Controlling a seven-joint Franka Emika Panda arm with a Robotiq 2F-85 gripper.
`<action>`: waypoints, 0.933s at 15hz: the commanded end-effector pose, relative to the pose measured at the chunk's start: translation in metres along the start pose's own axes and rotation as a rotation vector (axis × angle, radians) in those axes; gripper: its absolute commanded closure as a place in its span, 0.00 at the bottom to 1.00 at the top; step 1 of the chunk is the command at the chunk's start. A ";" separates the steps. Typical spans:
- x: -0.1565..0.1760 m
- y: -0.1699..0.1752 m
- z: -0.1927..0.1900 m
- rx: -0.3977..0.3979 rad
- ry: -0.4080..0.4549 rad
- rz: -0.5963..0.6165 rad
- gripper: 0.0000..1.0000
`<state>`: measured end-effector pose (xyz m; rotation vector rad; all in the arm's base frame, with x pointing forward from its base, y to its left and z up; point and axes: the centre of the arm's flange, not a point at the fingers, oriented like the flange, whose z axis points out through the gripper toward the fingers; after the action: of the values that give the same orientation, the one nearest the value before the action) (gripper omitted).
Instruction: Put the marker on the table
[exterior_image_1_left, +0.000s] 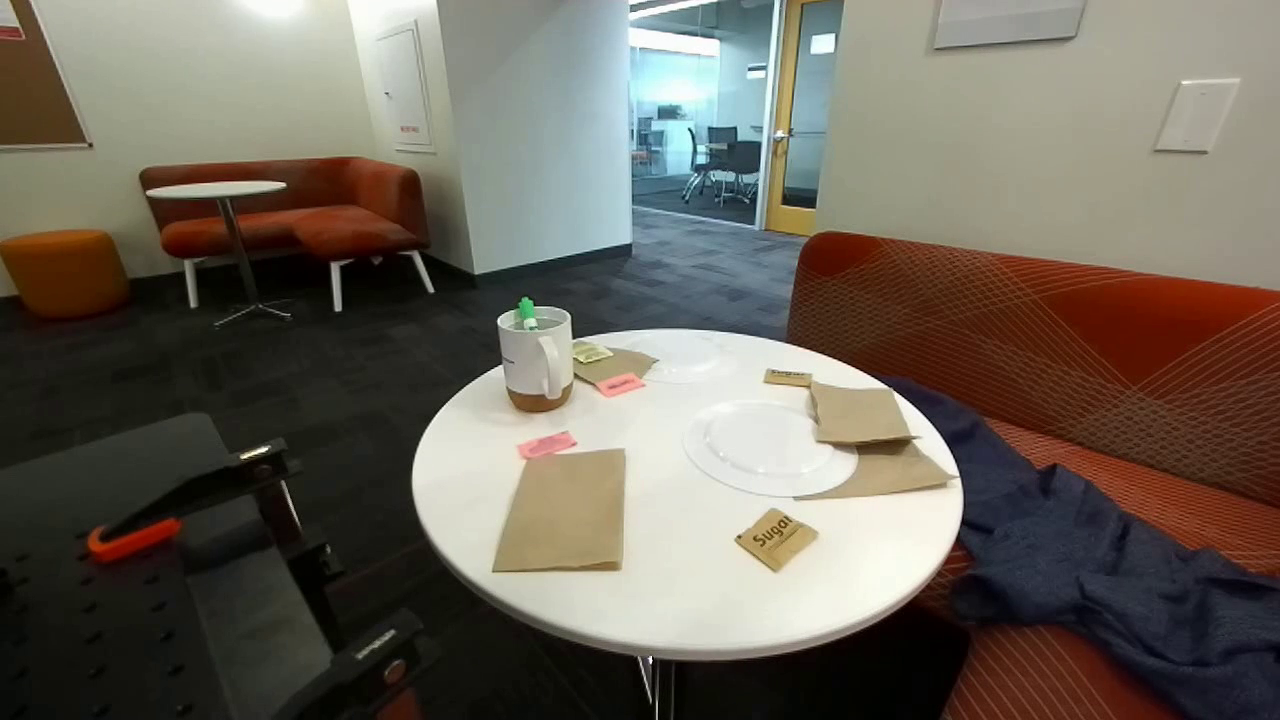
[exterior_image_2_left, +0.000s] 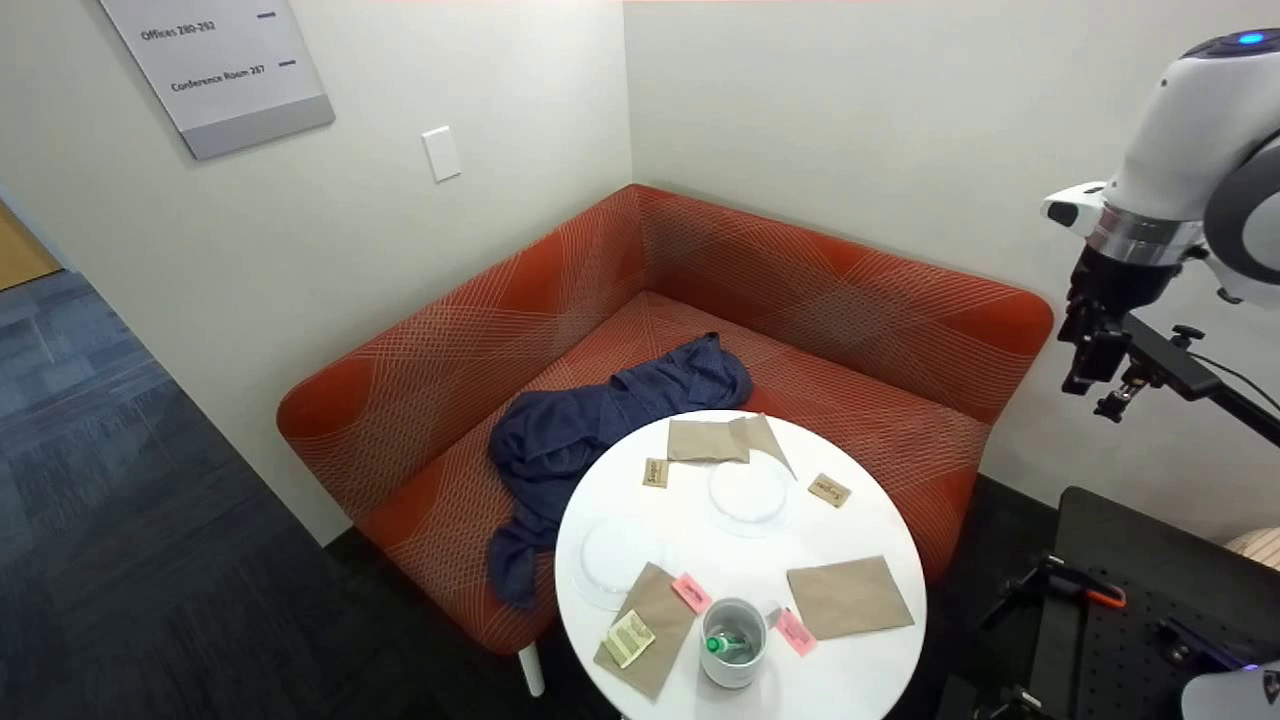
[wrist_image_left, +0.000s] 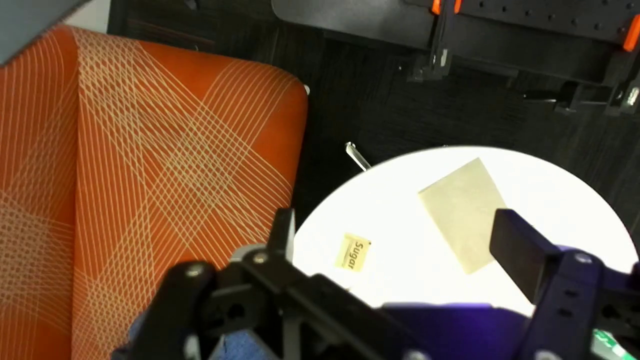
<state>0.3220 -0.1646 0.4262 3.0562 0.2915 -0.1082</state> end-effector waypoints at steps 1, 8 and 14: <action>0.037 -0.022 -0.002 0.008 0.063 -0.033 0.00; 0.081 -0.091 0.006 0.022 0.094 -0.180 0.00; 0.104 -0.145 0.024 0.077 0.095 -0.278 0.00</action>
<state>0.3842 -0.0286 0.3981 3.0590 0.6785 -0.0142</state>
